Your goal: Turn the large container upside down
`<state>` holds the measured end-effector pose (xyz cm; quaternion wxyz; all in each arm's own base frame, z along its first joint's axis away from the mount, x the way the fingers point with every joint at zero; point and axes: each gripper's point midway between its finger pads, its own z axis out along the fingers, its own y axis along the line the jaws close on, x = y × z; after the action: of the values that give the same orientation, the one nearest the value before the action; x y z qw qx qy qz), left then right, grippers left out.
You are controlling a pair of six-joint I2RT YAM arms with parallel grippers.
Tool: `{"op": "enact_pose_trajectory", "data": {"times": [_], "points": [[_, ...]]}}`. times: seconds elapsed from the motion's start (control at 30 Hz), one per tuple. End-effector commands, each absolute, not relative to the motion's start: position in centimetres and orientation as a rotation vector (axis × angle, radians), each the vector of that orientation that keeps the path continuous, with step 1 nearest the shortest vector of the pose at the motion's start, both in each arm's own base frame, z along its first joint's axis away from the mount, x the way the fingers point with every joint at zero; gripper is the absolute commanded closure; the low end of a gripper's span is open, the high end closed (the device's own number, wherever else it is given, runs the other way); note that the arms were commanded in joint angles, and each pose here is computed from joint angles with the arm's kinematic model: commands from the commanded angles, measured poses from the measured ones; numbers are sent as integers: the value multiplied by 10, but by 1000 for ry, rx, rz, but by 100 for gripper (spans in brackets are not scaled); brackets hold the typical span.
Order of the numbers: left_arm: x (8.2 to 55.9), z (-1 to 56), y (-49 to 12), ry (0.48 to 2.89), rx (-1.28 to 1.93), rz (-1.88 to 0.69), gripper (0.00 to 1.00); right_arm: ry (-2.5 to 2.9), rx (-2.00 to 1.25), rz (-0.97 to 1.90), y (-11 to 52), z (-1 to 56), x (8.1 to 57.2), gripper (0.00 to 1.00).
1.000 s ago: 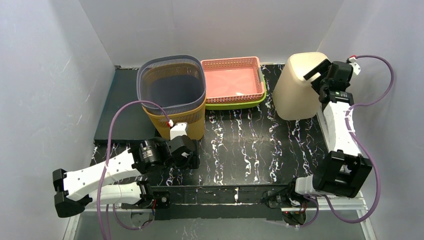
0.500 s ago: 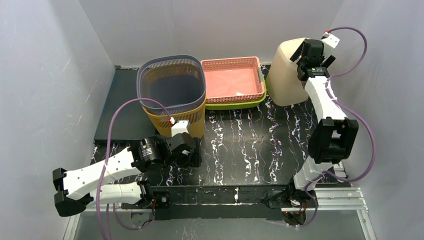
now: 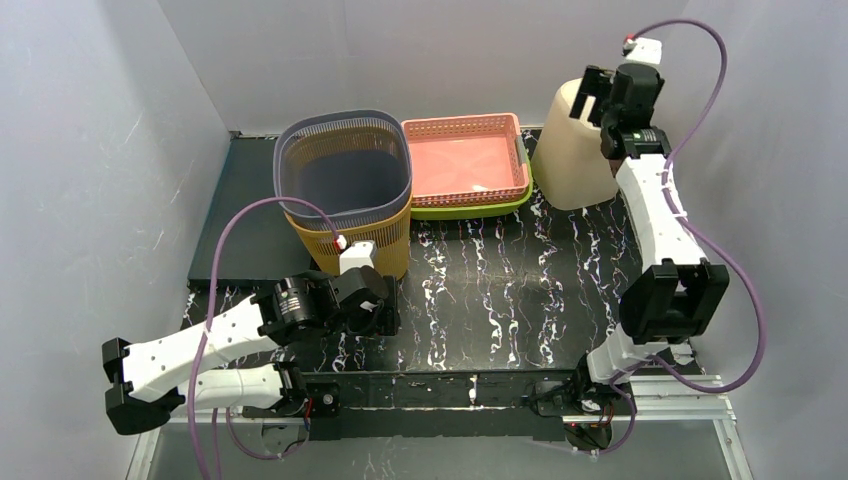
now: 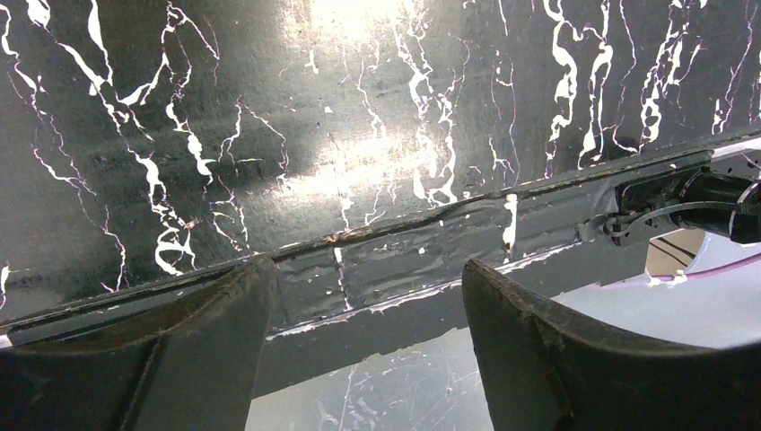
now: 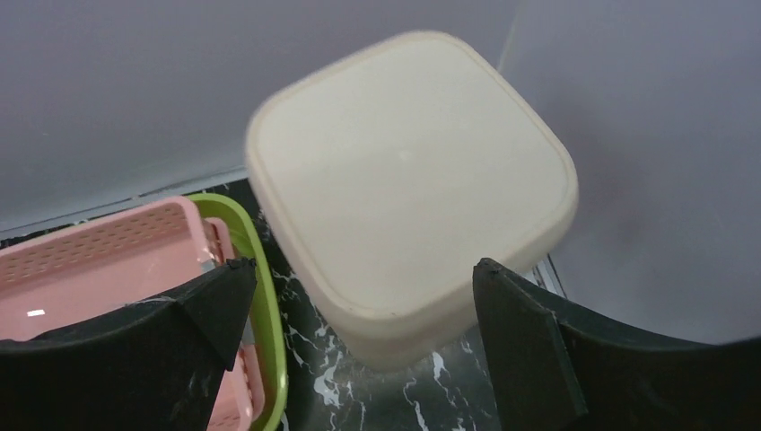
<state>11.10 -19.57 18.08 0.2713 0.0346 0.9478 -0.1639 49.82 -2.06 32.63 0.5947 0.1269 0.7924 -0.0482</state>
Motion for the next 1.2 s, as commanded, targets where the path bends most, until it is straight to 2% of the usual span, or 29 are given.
{"op": "enact_pose_trajectory", "data": {"times": [0.0,0.13,0.47,0.77,0.9,1.17], "points": [[115,190,-191,2527,102,-416,26,1882,-43,-146,25,343,517,1],[114,192,-191,2524,99,-431,26,1914,-156,-305,35,323,538,1],[119,215,-192,2464,132,-470,25,1959,-268,-667,2,281,566,1],[118,219,-189,2455,129,-478,24,1905,-157,-889,-28,255,607,1],[119,220,-186,2452,120,-471,24,1883,-171,-748,-22,254,627,1],[117,219,-186,2470,121,-459,24,1882,3,-845,-48,245,628,1]]}}
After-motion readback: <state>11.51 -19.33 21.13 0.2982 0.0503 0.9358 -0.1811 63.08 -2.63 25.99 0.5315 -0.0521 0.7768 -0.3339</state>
